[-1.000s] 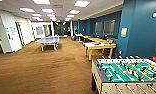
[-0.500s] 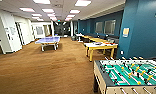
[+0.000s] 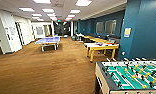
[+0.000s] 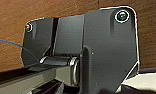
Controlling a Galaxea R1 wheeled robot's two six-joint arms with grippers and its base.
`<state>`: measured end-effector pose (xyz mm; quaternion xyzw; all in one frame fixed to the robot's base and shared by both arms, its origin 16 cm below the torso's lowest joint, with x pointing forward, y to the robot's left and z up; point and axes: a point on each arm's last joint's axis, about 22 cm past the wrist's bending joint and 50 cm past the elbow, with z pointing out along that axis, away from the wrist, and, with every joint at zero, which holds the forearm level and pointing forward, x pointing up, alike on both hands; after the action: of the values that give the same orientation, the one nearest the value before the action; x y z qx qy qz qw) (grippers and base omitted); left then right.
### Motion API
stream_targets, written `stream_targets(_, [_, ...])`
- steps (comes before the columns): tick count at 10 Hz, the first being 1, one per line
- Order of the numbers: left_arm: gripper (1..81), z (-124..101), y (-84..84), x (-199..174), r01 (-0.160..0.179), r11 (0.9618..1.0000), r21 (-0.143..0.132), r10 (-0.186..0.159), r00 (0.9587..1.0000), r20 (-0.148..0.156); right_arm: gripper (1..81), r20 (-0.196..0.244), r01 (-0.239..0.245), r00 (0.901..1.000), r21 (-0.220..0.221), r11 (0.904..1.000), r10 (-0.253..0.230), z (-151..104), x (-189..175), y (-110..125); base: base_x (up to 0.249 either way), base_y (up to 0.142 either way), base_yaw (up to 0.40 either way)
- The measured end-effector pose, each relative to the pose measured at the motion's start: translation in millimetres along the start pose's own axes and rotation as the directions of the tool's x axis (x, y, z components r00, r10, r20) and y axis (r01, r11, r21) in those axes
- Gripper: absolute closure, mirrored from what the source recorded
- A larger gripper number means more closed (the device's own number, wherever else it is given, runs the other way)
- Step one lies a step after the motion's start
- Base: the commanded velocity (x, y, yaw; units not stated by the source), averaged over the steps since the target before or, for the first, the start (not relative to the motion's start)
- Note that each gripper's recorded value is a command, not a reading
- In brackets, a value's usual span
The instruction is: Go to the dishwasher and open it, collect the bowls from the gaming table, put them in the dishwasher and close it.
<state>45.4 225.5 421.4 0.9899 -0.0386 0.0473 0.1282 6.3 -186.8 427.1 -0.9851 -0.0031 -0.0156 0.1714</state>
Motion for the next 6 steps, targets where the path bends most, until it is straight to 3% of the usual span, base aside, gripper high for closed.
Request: stream_targets(6, [1.0, 0.2, 0.9, 0.2, 0.0, 1.0, -0.002, 0.0, 1.0, 0.0, 1.0, 0.0, 0.001, 1.0, 0.003, 1.0, -0.001, 0.6, 0.6, -2.2, 0.133, 0.0, 0.0])
